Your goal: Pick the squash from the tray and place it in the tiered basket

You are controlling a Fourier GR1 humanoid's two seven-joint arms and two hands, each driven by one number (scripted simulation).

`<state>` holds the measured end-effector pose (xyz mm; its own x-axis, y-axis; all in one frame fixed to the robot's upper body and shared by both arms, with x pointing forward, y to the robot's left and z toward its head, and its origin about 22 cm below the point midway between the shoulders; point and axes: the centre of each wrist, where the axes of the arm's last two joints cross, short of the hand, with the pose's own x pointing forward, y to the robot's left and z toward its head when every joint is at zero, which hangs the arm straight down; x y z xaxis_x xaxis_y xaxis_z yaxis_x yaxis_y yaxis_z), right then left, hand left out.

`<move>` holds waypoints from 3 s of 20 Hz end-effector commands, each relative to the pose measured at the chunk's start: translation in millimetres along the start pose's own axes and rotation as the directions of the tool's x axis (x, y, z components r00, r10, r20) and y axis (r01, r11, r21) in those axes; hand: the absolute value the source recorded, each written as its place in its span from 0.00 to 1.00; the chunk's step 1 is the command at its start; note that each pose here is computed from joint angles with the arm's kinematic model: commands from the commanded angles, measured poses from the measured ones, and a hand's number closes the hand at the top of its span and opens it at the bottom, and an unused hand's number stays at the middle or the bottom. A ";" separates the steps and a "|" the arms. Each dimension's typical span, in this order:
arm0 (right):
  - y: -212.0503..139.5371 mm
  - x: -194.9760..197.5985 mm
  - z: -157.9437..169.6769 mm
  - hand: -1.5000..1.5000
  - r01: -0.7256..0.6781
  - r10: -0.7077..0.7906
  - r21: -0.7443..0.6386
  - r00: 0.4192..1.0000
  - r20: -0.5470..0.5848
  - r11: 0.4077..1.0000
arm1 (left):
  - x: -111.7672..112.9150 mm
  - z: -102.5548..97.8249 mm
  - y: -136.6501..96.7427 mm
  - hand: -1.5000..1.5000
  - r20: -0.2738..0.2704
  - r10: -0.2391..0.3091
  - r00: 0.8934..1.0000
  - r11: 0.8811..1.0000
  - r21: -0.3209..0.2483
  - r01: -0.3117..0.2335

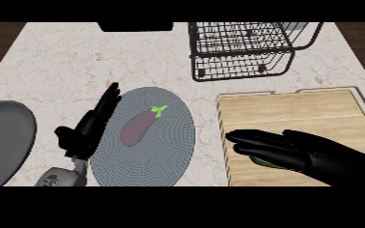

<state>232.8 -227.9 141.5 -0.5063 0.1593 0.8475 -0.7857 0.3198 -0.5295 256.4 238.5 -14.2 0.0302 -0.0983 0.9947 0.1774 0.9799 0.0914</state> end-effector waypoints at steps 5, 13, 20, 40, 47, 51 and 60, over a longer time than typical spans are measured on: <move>-51.2 100.9 13.8 0.00 -0.571 0.655 0.367 0.738 -0.162 0.735 | -3.7 1.6 -2.0 0.50 -0.016 -0.011 1.000 1.000 0.000 0.011; -34.4 126.5 28.8 0.00 -0.588 0.755 0.531 0.636 -0.162 0.610 | -2.3 9.9 3.1 0.50 -0.002 -0.003 1.000 1.000 -0.002 0.003; -21.6 122.8 48.9 0.00 -0.612 0.774 0.504 0.596 -0.212 0.609 | -0.8 -10.8 -9.2 0.50 0.015 -0.005 1.000 1.000 0.007 0.005; 19.9 11.1 44.8 0.00 -0.633 0.804 0.495 0.478 -0.355 0.595 | 9.1 -11.6 8.8 0.50 0.019 0.014 1.000 1.000 -0.013 -0.014; 13.2 -26.7 41.1 0.00 -0.596 0.795 0.526 0.467 -0.388 0.607 | 18.1 -23.0 1.1 0.50 0.001 -0.018 1.000 0.999 -0.027 0.018; 18.0 -32.9 39.5 0.00 -0.586 0.792 0.533 0.470 -0.390 0.610 | 3.5 -5.8 10.7 0.50 0.016 -0.003 1.000 1.000 -0.013 0.003; 12.6 -64.2 51.3 0.00 -0.566 0.771 0.527 0.507 -0.385 0.635 | -3.5 -18.3 -9.5 0.50 0.018 -0.006 1.000 1.000 -0.006 0.006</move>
<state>230.1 -268.9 83.1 -0.7245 0.6890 0.0158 -0.3878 -0.3886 -0.8358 270.2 234.5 -18.9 0.0217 -0.1018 0.9946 0.1932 0.9765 0.0958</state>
